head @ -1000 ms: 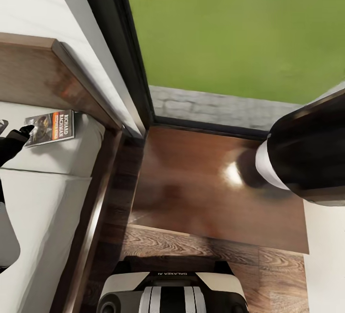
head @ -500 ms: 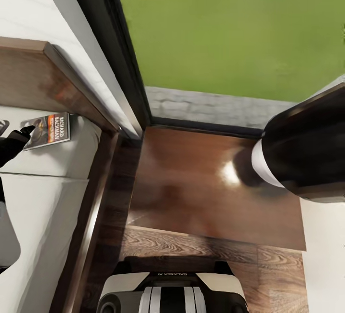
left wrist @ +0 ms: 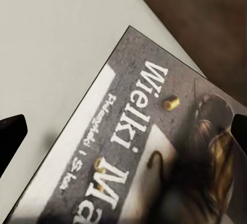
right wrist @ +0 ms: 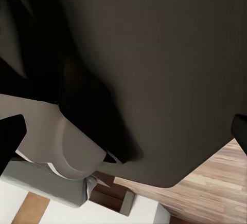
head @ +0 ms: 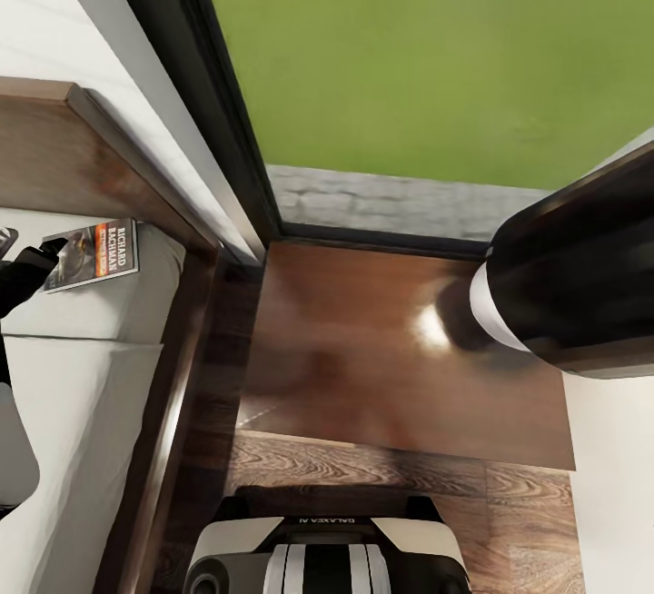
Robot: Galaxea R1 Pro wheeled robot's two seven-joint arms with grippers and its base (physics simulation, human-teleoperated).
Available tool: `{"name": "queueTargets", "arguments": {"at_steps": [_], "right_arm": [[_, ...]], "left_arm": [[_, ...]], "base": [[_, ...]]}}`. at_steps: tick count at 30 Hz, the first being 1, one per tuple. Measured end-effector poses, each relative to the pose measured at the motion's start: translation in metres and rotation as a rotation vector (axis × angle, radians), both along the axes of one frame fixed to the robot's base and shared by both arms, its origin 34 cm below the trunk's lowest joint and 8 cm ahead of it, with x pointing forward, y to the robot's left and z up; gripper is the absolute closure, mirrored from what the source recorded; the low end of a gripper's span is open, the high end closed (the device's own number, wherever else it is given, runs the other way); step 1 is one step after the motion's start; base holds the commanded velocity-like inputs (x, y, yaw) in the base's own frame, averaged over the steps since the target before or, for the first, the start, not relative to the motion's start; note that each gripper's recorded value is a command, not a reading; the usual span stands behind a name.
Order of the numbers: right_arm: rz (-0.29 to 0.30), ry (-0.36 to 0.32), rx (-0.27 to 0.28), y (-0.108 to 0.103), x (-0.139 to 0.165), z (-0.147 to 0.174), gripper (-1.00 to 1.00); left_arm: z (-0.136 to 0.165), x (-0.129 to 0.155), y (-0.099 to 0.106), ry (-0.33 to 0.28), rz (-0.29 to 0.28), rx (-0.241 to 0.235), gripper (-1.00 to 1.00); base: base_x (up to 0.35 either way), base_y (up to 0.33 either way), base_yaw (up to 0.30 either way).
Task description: In the bedroom, move the book from the bed onto either nightstand, and place the two sandals side by side next to the bed.
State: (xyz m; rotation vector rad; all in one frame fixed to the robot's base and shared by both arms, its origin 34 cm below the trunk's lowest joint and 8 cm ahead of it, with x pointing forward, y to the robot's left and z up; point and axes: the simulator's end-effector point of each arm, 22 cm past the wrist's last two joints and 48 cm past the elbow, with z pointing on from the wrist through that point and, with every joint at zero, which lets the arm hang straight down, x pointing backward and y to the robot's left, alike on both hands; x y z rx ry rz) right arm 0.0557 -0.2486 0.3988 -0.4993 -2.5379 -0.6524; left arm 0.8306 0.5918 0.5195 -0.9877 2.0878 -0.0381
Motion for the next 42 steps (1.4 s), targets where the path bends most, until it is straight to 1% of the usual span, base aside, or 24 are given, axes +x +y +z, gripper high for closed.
{"name": "queueTargets", "arguments": {"at_steps": [13,17,20,42], "right_arm": [[0.000,0.000,0.000,0.0000,0.0000,0.0000,-1.00],[0.000,0.000,0.000,0.0000,0.0000,0.0000,-1.00],[0.000,0.000,0.000,0.0000,0.0000,0.0000,-1.00],[0.003,0.000,-0.004,-0.0009,-0.0004,-0.0004,-1.00]], "left_arm": [[0.0001,0.0002,-0.0002,-0.001,0.000,-0.002,-1.00],[-0.0006,-0.0012,0.0013,0.007,0.000,0.007,-1.00],[-0.0004,-0.0002,-0.0001,0.001,0.000,-0.001,-1.00],[-0.0003,-0.0001,-0.0003,-0.002,0.002,-0.005,-1.00]], "base": [[0.000,0.000,-0.003],[0.000,0.000,-0.143],[0.000,0.000,-0.078],[0.000,0.000,-0.004]]}}
